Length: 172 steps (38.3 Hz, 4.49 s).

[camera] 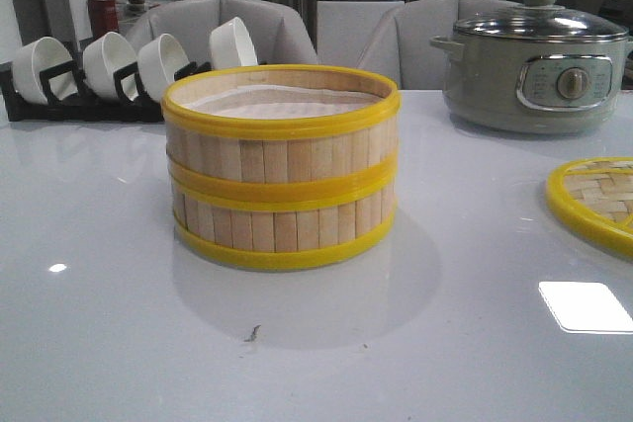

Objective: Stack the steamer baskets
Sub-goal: 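Move the right gripper down onto the hub of the woven lid, then lift the woven lid with the right gripper toward the stack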

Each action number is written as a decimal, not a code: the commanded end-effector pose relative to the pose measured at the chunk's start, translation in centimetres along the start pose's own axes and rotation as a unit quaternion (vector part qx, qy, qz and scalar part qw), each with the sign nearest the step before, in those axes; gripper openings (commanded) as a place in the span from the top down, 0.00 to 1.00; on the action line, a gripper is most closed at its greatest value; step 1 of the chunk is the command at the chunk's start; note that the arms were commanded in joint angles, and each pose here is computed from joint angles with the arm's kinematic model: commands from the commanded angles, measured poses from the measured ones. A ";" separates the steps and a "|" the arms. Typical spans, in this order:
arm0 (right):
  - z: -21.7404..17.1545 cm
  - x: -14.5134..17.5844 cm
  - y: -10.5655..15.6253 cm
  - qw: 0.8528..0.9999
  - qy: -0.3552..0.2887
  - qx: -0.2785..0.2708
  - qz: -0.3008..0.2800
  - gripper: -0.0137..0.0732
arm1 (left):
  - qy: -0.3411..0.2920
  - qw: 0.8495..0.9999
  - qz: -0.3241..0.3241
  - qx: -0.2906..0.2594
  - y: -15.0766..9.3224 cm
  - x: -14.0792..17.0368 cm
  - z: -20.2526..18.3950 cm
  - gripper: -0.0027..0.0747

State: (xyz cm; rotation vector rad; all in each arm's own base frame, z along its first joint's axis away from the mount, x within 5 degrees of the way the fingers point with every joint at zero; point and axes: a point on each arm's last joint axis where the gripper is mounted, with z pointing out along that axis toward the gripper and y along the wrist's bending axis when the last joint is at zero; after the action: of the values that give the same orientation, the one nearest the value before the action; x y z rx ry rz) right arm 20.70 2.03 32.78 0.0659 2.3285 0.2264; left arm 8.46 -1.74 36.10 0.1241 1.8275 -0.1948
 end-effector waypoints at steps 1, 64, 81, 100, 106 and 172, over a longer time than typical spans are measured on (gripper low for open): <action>-0.7 -1.5 0.3 0.999 -0.047 -0.005 -0.005 0.50 | -0.053 0.998 -0.005 0.013 -0.3 -1.5 -0.3 0.85; 17.5 -7.6 -10.6 0.987 0.088 0.120 0.055 0.50 | -0.052 0.999 -0.005 0.013 -0.3 -1.5 -0.3 0.85; 18.0 -7.7 -11.1 0.988 0.077 0.125 0.053 0.50 | -0.052 0.999 -0.005 0.013 -0.3 -1.5 -0.3 0.85; 19.0 -7.3 -11.4 0.987 0.085 0.126 0.054 0.50 | -0.052 0.999 -0.005 0.013 -0.3 -1.5 -0.3 0.85; 19.0 -7.3 -11.4 0.987 0.081 0.126 0.054 0.50 | -0.052 0.999 -0.005 0.013 -0.3 -1.5 -0.3 0.85; 20.1 -6.3 -11.8 0.984 0.113 0.127 0.059 0.65 | -0.052 0.999 -0.005 0.013 -0.3 -1.5 -0.3 0.85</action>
State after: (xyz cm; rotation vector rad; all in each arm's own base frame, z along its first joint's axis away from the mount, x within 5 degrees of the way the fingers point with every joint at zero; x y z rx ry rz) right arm 39.53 -7.21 19.20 0.3329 2.6489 0.0058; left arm 8.46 -1.74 36.11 0.1242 1.8268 -0.1950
